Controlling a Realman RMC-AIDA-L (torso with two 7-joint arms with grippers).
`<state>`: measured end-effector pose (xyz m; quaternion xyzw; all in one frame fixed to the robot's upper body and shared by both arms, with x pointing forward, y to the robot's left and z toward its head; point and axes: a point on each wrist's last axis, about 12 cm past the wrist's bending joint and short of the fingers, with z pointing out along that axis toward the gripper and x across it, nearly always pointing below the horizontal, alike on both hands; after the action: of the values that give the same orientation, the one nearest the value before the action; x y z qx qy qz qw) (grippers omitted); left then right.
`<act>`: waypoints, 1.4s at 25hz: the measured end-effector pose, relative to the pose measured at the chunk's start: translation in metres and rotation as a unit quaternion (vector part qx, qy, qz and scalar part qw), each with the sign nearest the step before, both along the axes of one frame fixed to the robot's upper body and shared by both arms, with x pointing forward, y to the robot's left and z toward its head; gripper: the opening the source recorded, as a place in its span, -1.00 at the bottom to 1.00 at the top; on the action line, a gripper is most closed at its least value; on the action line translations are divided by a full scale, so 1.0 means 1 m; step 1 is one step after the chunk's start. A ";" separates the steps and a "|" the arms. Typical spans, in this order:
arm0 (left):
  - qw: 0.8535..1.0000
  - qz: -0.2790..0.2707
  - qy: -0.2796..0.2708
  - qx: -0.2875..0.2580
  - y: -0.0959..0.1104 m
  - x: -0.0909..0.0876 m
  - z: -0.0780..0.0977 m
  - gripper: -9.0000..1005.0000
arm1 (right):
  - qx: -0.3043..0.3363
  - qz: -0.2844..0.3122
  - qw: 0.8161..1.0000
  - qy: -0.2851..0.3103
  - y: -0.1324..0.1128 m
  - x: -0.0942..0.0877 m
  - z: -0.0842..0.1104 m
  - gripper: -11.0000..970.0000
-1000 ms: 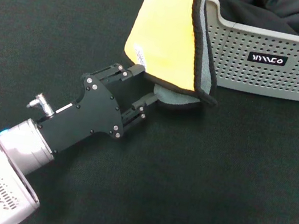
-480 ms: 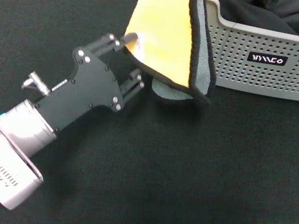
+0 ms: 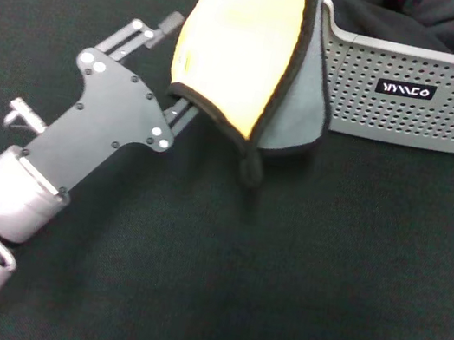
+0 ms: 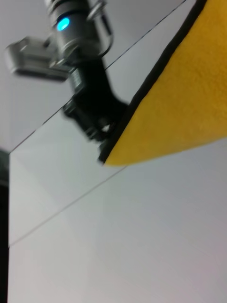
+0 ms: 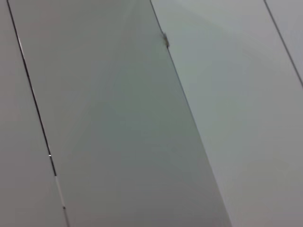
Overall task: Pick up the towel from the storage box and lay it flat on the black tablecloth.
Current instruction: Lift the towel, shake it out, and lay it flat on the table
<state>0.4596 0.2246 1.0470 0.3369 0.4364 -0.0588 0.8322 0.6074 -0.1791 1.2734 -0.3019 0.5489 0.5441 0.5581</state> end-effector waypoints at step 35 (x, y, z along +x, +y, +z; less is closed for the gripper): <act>0.865 -0.149 0.353 -0.323 0.028 0.017 -0.008 -0.75 | -0.080 -0.059 0.995 0.028 -0.020 -0.004 -0.058 -0.96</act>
<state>0.4769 0.2522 1.0390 0.0666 0.6020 -0.4351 0.6662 0.6038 -0.1993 1.2153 -0.2976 0.6230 0.4724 0.5479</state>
